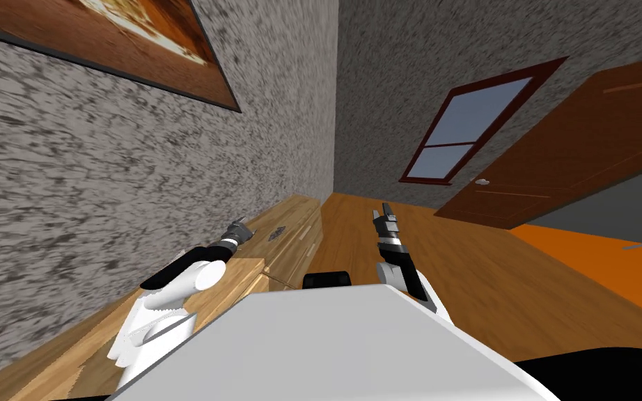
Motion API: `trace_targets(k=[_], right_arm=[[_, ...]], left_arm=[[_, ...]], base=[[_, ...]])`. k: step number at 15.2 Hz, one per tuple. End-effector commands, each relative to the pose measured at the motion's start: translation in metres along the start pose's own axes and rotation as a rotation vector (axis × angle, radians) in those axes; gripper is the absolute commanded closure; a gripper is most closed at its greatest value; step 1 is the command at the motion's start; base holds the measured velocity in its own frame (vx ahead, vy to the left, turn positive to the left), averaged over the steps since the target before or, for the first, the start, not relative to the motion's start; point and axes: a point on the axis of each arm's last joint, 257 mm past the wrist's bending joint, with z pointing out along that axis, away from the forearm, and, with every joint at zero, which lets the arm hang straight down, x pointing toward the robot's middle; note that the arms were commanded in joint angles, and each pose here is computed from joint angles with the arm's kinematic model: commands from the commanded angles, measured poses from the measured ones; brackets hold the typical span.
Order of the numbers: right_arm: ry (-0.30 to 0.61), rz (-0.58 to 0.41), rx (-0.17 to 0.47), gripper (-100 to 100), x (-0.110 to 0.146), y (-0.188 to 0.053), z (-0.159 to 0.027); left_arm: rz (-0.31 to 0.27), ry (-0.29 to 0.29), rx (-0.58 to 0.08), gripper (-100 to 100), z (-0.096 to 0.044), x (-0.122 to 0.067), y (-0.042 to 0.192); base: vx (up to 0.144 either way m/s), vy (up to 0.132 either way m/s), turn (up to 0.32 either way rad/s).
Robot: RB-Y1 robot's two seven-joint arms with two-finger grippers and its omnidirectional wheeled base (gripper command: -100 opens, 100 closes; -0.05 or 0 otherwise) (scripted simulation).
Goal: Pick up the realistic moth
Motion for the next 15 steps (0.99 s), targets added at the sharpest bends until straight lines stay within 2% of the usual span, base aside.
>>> trace_targets(k=[1,2,3,6,7,10,11,13,14,15], right_arm=[[0.0,0.0,0.0,0,0.0,0.0,0.0],[0.0,0.0,0.0,0,0.0,0.0,0.0],[0.0,0.0,0.0,0,0.0,0.0,0.0],[0.0,0.0,0.0,0,0.0,0.0,0.0],[0.0,0.0,0.0,0,0.0,0.0,0.0],[0.0,0.0,0.0,0,0.0,0.0,0.0],[0.0,0.0,0.0,0,0.0,0.0,0.0],[0.0,0.0,0.0,0,0.0,0.0,0.0],[0.0,0.0,0.0,0,0.0,0.0,0.0],[0.0,0.0,0.0,0,0.0,0.0,0.0]], left_arm=[[-0.008,-0.007,-0.046,-100,-0.001,-0.003,0.011],[-0.008,-0.007,-0.05,-100,-0.002,-0.004,0.011],[-0.031,-0.016,-0.075,-100,-0.004,-0.012,0.015],[-0.031,-0.02,-0.115,-100,-0.005,-0.013,0.025],[-0.056,-0.029,-0.145,-100,-0.008,-0.021,0.031],[-0.057,-0.033,-0.182,-100,-0.009,-0.022,0.04],[-0.083,-0.043,-0.214,-100,-0.013,-0.03,0.046],[-0.083,-0.046,-0.248,-100,-0.015,-0.031,0.055],[-0.111,-0.056,-0.273,-100,-0.019,-0.039,0.059],[-0.111,-0.058,-0.293,-100,-0.02,-0.039,0.064]], base=[[0.008,0.016,-0.06],[0.004,0.01,0.016],[0.008,0.006,-0.175],[0.008,0.013,-0.086],[0.015,0.008,-0.185],[0.011,0.014,-0.081],[0.011,0.006,-0.152],[0.013,0.013,-0.127],[0.019,0.015,-0.164],[0.021,0.019,-0.176]])
